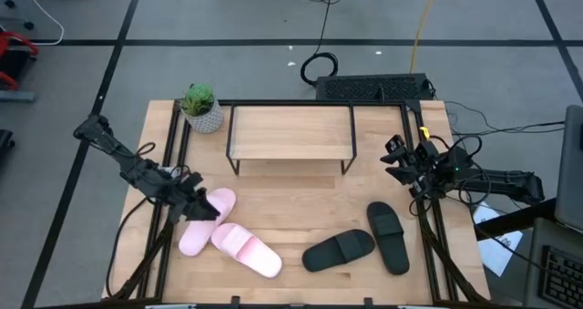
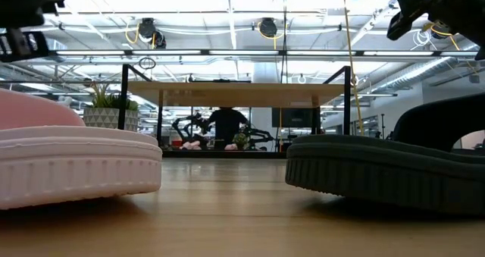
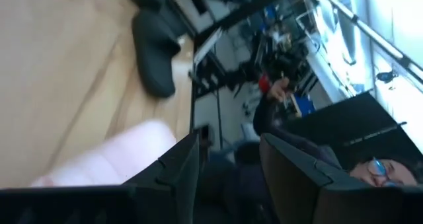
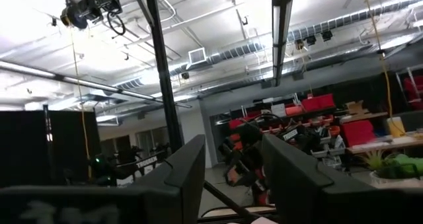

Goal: Pick and place slides into the shelf
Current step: Put the left pink slipper on the shelf

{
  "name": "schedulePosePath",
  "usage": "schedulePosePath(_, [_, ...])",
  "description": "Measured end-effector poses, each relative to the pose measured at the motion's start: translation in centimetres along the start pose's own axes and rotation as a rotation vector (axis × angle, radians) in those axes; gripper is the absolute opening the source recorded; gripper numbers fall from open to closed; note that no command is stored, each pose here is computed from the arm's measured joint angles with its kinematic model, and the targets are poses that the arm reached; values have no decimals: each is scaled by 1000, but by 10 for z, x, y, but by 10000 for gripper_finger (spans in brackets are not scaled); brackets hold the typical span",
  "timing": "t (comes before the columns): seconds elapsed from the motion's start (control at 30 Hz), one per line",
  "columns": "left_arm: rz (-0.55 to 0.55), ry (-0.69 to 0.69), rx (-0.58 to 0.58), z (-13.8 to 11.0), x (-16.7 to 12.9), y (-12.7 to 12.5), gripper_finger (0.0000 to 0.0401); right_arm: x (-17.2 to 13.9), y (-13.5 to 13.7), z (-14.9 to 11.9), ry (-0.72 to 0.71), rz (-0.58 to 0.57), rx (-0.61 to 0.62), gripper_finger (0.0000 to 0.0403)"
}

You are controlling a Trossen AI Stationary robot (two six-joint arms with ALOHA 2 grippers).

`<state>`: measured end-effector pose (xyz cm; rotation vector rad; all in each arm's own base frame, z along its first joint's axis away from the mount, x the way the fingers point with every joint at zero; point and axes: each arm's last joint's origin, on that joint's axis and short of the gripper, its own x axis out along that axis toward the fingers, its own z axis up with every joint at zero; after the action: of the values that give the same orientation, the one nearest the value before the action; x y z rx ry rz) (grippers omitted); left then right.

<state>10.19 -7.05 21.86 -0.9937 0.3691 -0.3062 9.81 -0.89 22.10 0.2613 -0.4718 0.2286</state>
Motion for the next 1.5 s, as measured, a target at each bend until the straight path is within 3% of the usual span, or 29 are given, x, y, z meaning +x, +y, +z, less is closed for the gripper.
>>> schedulePosePath(0.23, [62, -139, 77, 8, -2, -5, 159, 0, 0, 0, 0, 0, -59, 141])
schedulePosePath(0.33, [43, -223, 247, 25, -9, -30, 159, 0, 0, 0, 0, 0, -79, 141])
schedulePosePath(0.5, [-8, -300, 572, 60, -29, -93, 159, 0, 0, 0, 0, 0, -94, 141])
schedulePosePath(0.6, [157, -210, 667, 69, -29, -116, 159, 0, 0, 0, 0, 0, -98, 141])
schedulePosePath(0.67, [313, -123, 660, 71, -25, -126, 159, 0, 0, 0, 0, 0, -103, 141])
schedulePosePath(0.9, [888, 245, 505, 51, 11, -133, 158, 0, 0, 0, -2, -5, -160, 141])
schedulePosePath(1.0, [1070, 326, 442, 37, 26, -130, 158, 0, -1, 0, -11, -32, -157, 141])
schedulePosePath(1.23, [1243, 489, 376, -12, 69, -118, 158, 0, -1, 0, -11, -32, -173, 141])
schedulePosePath(1.5, [1435, 599, 517, -60, 100, -95, 158, 0, -1, 0, -9, -30, -182, 141])
